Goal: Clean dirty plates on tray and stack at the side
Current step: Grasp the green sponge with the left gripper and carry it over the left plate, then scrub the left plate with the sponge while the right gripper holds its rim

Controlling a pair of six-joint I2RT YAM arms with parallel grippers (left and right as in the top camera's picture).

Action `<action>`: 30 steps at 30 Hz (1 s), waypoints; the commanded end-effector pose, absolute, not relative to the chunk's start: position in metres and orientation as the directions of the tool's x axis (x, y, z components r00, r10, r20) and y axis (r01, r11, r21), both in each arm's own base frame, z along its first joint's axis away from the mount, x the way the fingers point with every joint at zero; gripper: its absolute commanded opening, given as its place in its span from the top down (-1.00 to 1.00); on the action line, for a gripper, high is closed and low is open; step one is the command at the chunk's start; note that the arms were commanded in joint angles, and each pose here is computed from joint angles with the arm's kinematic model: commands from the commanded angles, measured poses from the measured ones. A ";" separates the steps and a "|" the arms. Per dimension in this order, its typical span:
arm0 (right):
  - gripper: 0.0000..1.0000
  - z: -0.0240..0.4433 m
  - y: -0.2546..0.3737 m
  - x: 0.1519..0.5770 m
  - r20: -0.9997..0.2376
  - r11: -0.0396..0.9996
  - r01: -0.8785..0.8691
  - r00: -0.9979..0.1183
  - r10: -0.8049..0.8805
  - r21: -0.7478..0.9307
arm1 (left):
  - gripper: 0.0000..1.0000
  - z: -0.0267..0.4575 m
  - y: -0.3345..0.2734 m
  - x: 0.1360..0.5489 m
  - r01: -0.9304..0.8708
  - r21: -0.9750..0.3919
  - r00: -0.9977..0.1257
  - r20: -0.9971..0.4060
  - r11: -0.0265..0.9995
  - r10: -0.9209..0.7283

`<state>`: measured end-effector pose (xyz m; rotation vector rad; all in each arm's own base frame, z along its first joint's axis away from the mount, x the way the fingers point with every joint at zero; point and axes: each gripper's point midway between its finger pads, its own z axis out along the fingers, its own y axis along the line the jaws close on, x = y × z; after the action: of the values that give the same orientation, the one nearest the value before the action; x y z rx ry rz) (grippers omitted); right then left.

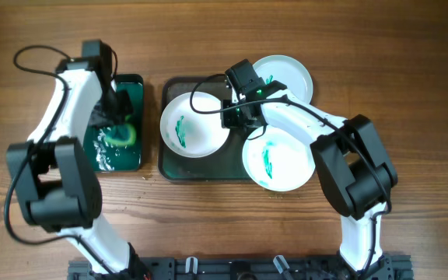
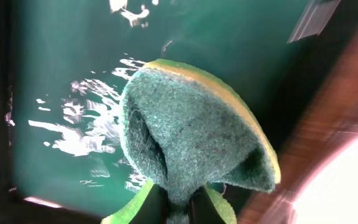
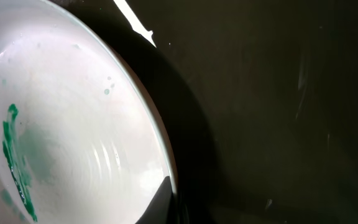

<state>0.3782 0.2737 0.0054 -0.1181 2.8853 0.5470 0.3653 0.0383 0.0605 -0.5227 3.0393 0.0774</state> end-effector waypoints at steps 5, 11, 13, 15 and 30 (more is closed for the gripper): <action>0.91 -0.001 0.262 0.382 -0.140 0.918 -0.041 -0.990 0.016 0.394 | 0.92 0.093 -0.052 0.379 -0.282 -0.308 -0.947 -0.061 0.909 -0.315; 0.91 -0.003 0.260 0.379 -0.129 0.920 -0.036 -0.992 0.016 0.390 | 0.92 0.062 -0.090 0.380 -0.272 -0.279 -0.952 -0.059 0.921 -0.299; 0.91 -0.003 0.260 0.379 -0.128 0.920 -0.035 -0.992 0.016 0.389 | 0.92 0.050 -0.095 0.380 -0.260 -0.246 -0.958 -0.054 0.934 -0.280; 0.91 -0.003 0.260 0.379 -0.127 0.920 -0.035 -0.992 0.016 0.389 | 0.92 0.034 -0.098 0.378 -0.274 -0.203 -0.957 -0.037 0.940 -0.287; 0.91 -0.003 0.261 0.379 -0.124 0.918 -0.033 -0.992 0.018 0.396 | 0.92 -0.004 -0.162 0.369 -0.202 -0.248 -0.979 0.025 0.947 -0.202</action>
<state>0.3805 0.2571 0.0044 -0.0227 2.9286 0.5879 0.3834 -0.1274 0.0104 -0.4022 3.0372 -0.2899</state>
